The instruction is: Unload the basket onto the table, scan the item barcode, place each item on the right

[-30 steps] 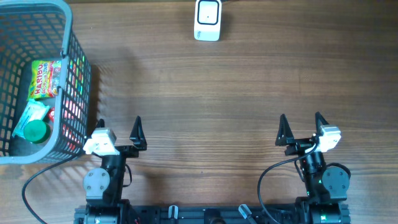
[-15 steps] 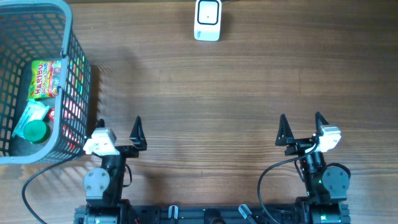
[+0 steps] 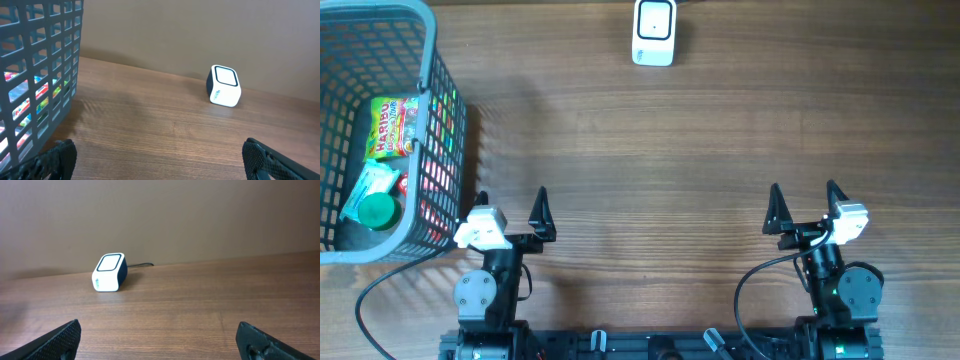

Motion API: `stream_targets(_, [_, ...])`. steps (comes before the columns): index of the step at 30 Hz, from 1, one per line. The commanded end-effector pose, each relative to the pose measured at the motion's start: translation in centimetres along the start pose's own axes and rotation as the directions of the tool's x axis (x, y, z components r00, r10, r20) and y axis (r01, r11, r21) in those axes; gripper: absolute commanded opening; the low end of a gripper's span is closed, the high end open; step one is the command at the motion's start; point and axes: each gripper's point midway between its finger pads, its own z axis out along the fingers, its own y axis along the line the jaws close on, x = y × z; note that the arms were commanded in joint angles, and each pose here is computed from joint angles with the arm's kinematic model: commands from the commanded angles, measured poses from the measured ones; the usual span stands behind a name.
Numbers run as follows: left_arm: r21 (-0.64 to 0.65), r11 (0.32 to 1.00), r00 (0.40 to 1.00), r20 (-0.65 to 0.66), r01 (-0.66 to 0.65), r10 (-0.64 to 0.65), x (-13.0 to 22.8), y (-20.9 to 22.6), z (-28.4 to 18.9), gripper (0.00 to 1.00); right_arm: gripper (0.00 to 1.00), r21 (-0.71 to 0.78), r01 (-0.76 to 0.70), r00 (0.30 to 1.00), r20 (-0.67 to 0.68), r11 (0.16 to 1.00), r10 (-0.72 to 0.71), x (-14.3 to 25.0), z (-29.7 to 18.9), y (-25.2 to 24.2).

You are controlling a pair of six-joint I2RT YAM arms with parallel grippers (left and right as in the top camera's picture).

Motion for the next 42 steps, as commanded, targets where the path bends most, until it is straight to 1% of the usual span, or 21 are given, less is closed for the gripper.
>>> stream_targets(1, [0.011,1.0,1.0,-0.003,-0.019,0.019,0.2,-0.1,0.0,1.0,1.0,0.009,0.016,1.0,0.0,1.0,-0.016,0.0,0.0,-0.1])
stream_targets(5, [0.031,0.999,1.0,-0.006,-0.018,0.019,0.3,-0.5,0.0,1.0,1.0,0.009,0.016,1.0,0.0,1.0,-0.016,0.0,0.0,-0.1])
stream_targets(10, [0.141,0.99,1.0,-0.006,-0.02,0.021,0.2,-2.4,-0.1,1.0,1.0,0.009,0.016,1.0,0.0,1.0,-0.016,0.0,0.0,-0.1])
stream_targets(15, [0.282,0.959,1.0,0.007,-0.029,0.028,-0.3,-4.9,-0.7,1.0,1.0,0.009,0.016,1.0,0.0,1.0,-0.016,0.0,0.0,-0.1])
stream_targets(17, [0.312,0.95,1.0,0.001,-0.029,0.03,-0.1,-5.4,-0.8,1.0,1.0,0.009,0.016,1.0,0.0,1.0,-0.016,0.0,0.0,-0.1])
stream_targets(21, [0.316,0.948,1.0,0.006,-0.031,0.03,-0.4,-5.5,-0.9,1.0,1.0,0.009,0.016,1.0,0.0,1.0,-0.016,0.0,0.0,-0.1])
stream_targets(27, [0.324,0.945,0.998,0.047,-0.045,0.031,-3.3,-6.2,-1.5,1.0,1.0,0.009,0.016,1.0,0.0,1.0,-0.016,0.0,0.0,-0.1])
stream_targets(35, [0.32,0.947,0.999,0.019,-0.035,0.03,-7.0,-7.0,-1.5,1.0,1.0,0.009,0.016,1.0,0.001,1.0,-0.016,0.0,0.0,-0.1])
stream_targets(39, [0.356,0.934,0.999,-0.016,-0.025,0.033,-9.2,-8.3,-1.2,1.0,1.0,0.009,0.016,1.0,0.001,1.0,-0.016,0.0,0.0,-0.1])
stream_targets(42, [0.37,0.929,0.995,-0.093,0.004,0.033,-10.5,-9.0,-0.7,1.0,1.0,0.009,0.016,1.0,0.0,1.0,-0.016,0.0,0.0,-0.1])
